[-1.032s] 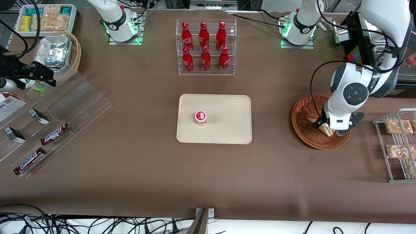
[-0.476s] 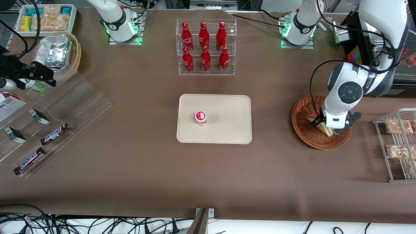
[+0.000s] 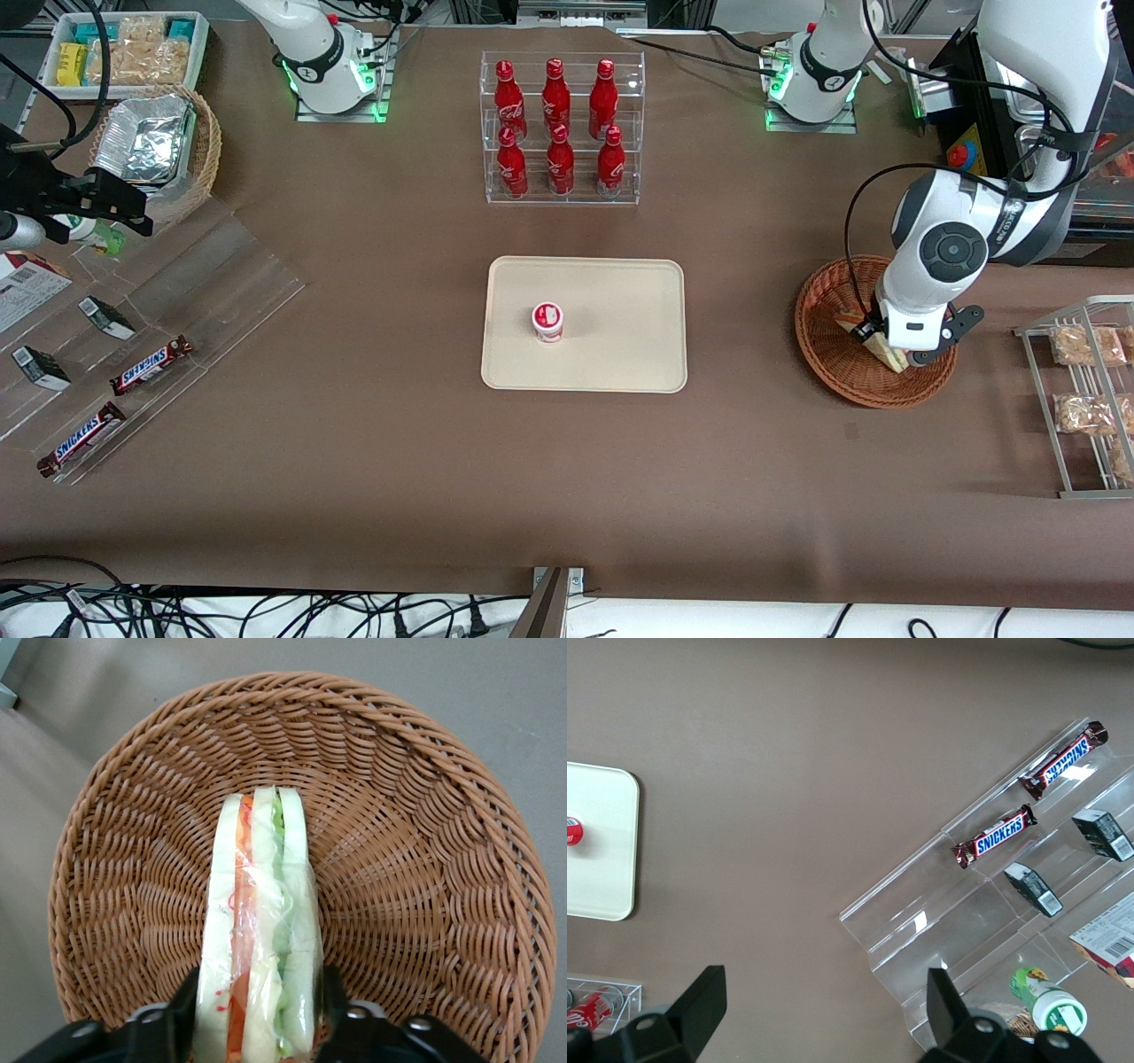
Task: Place sandwich from basket to tray
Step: 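Close the left gripper on the wrapped sandwich, then lift the sandwich and carry it with the left gripper to the tray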
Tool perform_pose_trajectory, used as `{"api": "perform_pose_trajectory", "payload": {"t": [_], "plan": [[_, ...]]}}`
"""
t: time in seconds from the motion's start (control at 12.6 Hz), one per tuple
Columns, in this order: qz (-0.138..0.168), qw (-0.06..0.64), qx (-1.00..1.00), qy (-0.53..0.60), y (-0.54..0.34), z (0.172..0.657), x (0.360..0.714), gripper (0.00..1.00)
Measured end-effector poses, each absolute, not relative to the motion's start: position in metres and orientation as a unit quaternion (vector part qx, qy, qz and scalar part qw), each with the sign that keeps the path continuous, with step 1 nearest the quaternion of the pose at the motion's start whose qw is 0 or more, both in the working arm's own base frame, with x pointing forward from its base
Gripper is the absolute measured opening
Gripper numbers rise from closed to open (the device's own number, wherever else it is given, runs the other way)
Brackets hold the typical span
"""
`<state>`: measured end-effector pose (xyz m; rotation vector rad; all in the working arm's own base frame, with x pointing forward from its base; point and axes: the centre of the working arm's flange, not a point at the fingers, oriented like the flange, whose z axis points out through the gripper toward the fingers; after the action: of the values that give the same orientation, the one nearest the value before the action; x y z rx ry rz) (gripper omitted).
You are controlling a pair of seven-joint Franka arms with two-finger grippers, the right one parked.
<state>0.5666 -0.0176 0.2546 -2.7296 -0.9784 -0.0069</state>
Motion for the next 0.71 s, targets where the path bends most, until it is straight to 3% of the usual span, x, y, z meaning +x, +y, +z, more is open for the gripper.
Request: {"api": "perform_pose_trajectory", "payload": {"t": [0.4,0.48,0.71], "plan": [[-0.004,0.121,-0.935,-0.334,-0.0196,0.2572,0.5666,0.48],[-0.003,0.122,-0.935,-0.333,-0.0199,0.2585,0.5662,0.41],[-0.005,0.124,-0.935,-0.332,-0.0209,0.2645,0.5674,0.37]]}}
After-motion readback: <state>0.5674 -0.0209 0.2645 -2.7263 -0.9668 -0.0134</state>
